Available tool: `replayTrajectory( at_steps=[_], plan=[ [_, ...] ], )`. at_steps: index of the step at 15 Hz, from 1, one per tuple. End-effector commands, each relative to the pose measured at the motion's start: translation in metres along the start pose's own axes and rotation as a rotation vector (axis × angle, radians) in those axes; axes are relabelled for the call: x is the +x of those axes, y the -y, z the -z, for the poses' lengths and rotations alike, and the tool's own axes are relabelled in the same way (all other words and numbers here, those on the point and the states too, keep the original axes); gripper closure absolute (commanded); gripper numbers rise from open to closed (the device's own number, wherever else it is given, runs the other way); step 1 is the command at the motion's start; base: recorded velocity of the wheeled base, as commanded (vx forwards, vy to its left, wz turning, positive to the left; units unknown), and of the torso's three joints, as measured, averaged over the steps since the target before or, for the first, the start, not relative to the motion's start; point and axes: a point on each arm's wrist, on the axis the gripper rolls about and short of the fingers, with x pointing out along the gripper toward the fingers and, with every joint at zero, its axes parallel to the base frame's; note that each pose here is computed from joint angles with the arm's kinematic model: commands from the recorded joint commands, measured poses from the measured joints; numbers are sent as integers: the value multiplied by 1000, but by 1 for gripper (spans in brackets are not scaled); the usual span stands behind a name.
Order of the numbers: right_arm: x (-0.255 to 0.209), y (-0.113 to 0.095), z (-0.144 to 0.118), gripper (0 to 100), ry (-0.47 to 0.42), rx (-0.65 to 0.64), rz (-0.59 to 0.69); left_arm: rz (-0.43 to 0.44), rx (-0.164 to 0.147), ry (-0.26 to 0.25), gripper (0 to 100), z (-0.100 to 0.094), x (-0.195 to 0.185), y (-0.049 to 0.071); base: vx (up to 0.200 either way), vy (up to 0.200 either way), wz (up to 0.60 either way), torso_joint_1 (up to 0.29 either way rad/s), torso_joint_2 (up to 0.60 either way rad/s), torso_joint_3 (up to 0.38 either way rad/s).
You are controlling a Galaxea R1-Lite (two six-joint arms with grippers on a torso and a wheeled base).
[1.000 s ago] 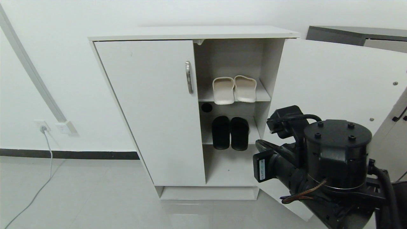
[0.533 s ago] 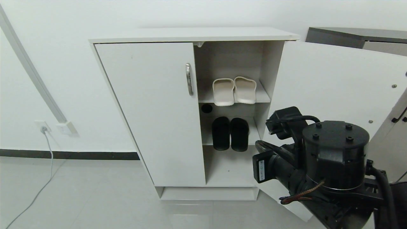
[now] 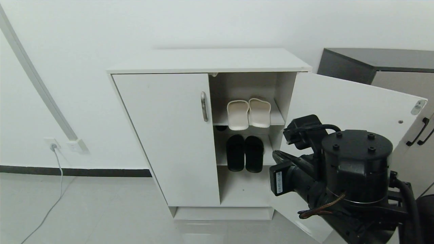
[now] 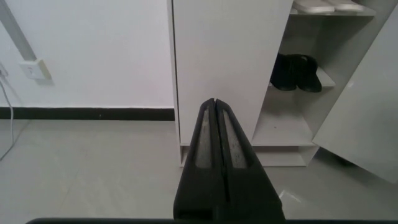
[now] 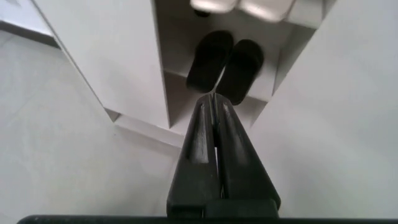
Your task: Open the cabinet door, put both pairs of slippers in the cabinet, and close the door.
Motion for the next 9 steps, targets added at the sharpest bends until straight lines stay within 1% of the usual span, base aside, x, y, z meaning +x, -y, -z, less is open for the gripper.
replayTrajectory(
  at_steps=[1, 9],
  plan=[
    [0, 0, 1, 100, -2, -1, -1, 1, -1, -2, 100, 0, 0, 0, 0, 0, 0, 129, -456, -344],
    [0, -1, 2, 100, -5, -3, -1, 1, 0, -2, 100, 0, 0, 0, 0, 0, 0, 153, -474, -324]
  ],
)
